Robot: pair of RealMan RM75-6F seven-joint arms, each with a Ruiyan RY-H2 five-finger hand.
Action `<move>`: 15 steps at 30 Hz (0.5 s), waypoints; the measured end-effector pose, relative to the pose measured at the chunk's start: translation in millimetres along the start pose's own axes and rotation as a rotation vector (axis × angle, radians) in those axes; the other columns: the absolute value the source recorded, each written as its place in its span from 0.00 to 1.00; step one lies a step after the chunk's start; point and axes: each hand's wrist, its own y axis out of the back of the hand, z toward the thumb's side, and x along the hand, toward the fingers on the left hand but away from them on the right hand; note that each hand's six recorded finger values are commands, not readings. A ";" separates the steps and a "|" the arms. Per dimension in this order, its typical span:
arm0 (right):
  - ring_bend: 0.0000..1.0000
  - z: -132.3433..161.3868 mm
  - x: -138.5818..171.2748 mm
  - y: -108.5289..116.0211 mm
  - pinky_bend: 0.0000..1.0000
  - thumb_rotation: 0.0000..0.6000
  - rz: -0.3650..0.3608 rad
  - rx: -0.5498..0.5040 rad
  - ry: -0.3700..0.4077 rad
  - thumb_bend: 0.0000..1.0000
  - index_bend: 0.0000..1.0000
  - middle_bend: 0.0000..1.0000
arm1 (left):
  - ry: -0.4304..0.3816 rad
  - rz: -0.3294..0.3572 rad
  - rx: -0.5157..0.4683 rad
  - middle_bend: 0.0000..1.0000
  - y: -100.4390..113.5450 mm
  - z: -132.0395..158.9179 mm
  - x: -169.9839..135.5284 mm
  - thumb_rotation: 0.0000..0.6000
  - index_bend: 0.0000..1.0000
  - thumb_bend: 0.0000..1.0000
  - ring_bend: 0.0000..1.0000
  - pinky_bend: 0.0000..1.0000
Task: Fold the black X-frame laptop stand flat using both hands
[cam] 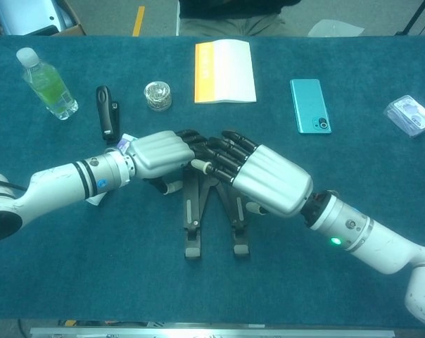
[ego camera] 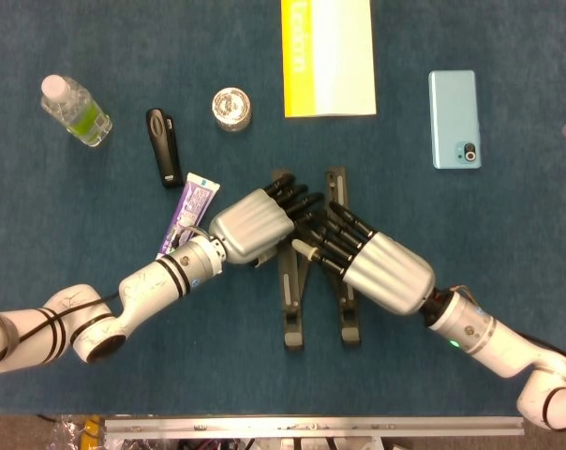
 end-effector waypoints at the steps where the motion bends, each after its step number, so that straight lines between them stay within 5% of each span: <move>1: 0.00 0.4 -0.6 0.0 0.10 0.94 -0.001 0.000 0.000 0.00 0.00 0.00 | -0.002 0.000 -0.002 0.00 0.0 0.9 0.2 1.00 0.00 0.42 0.00 0.00; 15: 0.00 1.2 -5.6 5.1 0.10 0.94 -0.015 -0.030 -0.012 0.00 0.00 0.00 | -0.017 -0.003 0.004 0.00 2.6 6.0 0.2 1.00 0.00 0.42 0.00 0.00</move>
